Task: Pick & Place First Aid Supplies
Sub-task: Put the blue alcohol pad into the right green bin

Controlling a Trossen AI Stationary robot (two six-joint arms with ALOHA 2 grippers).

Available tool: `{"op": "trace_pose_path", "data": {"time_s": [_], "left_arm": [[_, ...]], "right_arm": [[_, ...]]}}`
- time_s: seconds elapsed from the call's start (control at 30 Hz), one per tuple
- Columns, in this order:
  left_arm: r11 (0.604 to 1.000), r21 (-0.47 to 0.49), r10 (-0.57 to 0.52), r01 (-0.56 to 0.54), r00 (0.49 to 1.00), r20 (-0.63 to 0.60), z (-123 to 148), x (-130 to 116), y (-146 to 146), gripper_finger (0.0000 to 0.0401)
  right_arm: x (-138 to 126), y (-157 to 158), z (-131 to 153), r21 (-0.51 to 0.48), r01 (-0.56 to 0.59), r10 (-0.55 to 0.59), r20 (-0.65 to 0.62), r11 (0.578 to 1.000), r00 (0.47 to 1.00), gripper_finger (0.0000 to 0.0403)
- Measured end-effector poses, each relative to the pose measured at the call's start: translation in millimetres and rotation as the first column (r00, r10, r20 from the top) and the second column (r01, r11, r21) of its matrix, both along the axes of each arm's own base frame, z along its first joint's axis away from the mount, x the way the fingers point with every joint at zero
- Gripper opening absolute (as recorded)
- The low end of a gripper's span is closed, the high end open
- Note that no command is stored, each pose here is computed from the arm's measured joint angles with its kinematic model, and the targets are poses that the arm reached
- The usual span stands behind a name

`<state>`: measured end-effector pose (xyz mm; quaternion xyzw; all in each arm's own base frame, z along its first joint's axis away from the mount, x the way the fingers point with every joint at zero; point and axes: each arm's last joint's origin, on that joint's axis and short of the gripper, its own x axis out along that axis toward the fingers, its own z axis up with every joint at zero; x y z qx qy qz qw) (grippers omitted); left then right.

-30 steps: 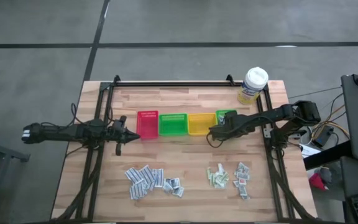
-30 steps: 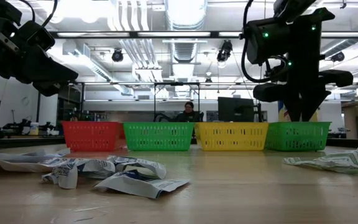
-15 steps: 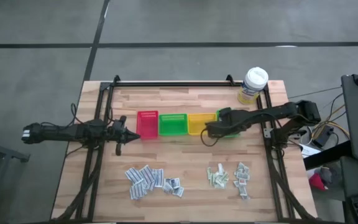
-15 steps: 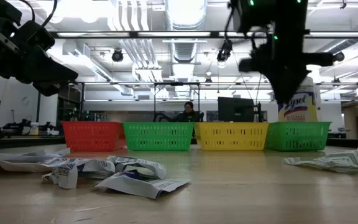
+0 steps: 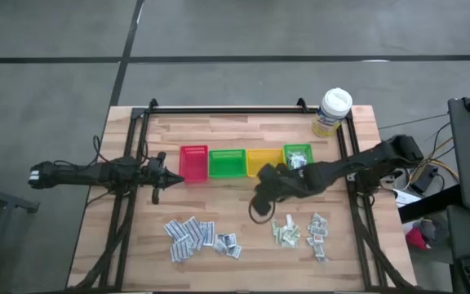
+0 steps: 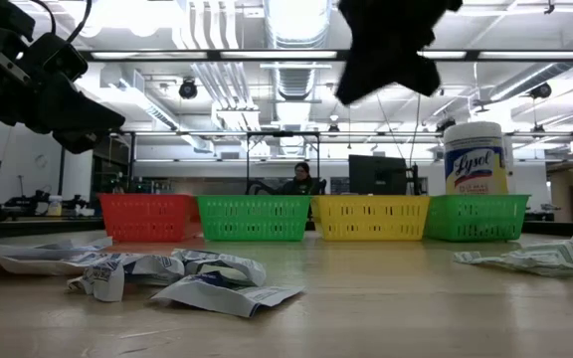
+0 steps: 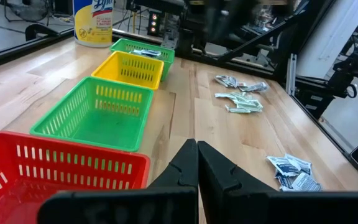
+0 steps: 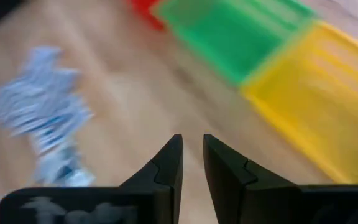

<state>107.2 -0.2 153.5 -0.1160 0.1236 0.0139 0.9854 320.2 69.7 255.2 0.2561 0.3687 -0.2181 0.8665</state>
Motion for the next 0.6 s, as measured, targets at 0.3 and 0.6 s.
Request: {"op": "trace_pose_path", "data": {"time_s": [0.3,0.6], "left_arm": [[1.0,-0.002,0.001,-0.001,1.0,0.0,0,0,0,0.0],[1.0,-0.003,0.001,-0.001,1.0,0.002,0,0,0,0.0]], "right_arm": [[2,40,6,-0.069,-0.249,0.256,0.15,0.966,0.955,0.0057],[11,61,-8,-0.123,-0.459,0.473,0.131,0.88,0.871,0.0057]]}}
